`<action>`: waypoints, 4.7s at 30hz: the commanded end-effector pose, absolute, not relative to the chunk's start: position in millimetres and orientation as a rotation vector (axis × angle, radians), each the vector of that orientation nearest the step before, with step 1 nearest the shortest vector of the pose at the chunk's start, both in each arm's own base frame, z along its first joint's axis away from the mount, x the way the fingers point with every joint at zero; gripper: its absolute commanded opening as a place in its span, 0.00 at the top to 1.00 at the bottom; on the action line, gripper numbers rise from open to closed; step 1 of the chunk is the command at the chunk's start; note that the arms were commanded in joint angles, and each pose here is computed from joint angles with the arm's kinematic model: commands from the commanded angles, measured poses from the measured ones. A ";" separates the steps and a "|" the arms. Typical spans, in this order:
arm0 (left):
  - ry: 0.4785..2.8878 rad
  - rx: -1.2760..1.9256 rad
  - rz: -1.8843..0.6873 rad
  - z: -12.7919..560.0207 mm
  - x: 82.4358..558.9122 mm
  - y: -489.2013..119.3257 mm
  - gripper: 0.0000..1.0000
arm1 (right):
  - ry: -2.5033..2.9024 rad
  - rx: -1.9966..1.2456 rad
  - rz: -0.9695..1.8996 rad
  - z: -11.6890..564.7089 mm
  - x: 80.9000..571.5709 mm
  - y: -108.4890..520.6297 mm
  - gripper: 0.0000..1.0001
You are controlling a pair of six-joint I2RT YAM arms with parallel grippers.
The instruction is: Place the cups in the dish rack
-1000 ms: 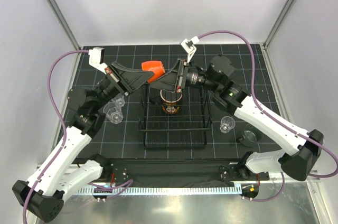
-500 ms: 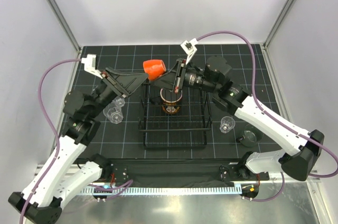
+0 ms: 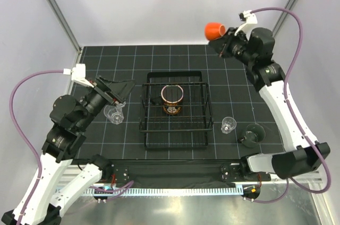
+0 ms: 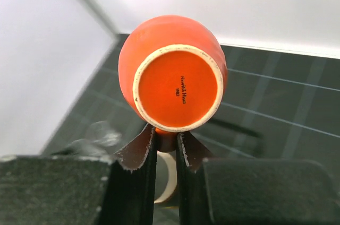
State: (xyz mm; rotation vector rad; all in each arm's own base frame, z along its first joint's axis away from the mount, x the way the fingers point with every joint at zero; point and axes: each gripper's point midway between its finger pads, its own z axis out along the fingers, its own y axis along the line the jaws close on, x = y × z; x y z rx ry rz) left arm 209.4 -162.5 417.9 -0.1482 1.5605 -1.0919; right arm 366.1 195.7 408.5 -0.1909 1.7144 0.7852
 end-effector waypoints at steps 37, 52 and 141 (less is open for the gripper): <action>1.697 -0.206 -0.787 375.9 214.6 -124.3 0.27 | 2.375 -0.703 0.397 122.7 418.5 201.4 0.96; 1.714 -0.207 -0.781 376.5 215.3 -124.6 0.27 | 2.470 -0.710 0.207 85.5 421.6 195.6 0.96; 1.797 -0.295 -0.527 355.9 222.5 -89.0 0.24 | 2.564 -0.545 0.400 89.9 423.4 229.9 0.50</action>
